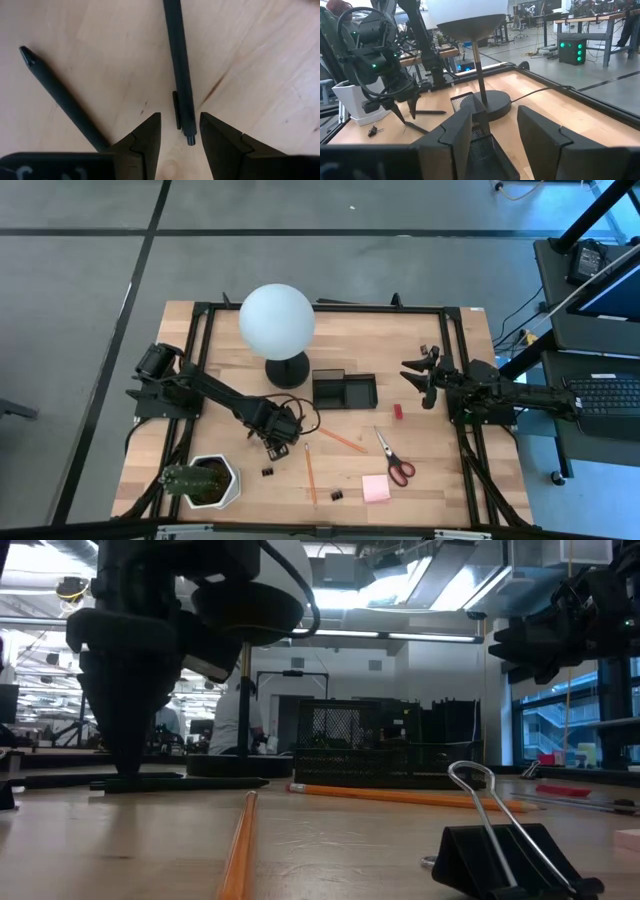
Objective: Pick and place office supplies into organizer
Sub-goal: Put the right black pen into the black desk organizer
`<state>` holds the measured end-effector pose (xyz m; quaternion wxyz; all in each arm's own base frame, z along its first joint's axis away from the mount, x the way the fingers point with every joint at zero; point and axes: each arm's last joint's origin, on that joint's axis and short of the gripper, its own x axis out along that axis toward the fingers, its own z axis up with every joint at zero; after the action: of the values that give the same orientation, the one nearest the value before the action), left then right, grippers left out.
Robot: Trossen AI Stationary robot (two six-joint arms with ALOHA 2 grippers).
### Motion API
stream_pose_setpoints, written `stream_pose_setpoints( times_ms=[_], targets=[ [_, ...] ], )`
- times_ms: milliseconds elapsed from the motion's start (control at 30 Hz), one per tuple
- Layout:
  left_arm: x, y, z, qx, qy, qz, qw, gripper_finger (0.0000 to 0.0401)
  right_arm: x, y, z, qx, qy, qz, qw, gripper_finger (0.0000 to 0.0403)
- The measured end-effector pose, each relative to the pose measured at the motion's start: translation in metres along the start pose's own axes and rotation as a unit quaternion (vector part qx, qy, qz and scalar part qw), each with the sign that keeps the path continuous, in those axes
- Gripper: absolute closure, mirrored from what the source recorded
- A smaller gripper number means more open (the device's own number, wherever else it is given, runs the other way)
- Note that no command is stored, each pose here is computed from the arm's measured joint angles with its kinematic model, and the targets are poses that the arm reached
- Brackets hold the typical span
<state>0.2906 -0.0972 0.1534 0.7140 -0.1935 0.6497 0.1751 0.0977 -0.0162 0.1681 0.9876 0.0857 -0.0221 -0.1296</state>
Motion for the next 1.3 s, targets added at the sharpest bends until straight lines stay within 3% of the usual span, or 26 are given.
stream_pose_setpoints(
  times_ms=[500,767,1300],
  targets=[
    [0.020,-0.006,0.001,-0.006,0.043,-0.014,0.999,0.0272,0.000,0.000,0.000,0.000,0.000,0.000,1.000,0.0241],
    [0.020,-0.006,0.002,-0.025,0.044,-0.024,0.998,0.0271,0.000,0.000,0.000,0.000,0.000,0.000,1.000,0.0241],
    [0.015,-0.014,0.007,-0.011,0.039,-0.047,0.998,0.0272,0.000,0.000,0.000,0.000,0.000,0.000,1.000,0.0241]
  ],
)
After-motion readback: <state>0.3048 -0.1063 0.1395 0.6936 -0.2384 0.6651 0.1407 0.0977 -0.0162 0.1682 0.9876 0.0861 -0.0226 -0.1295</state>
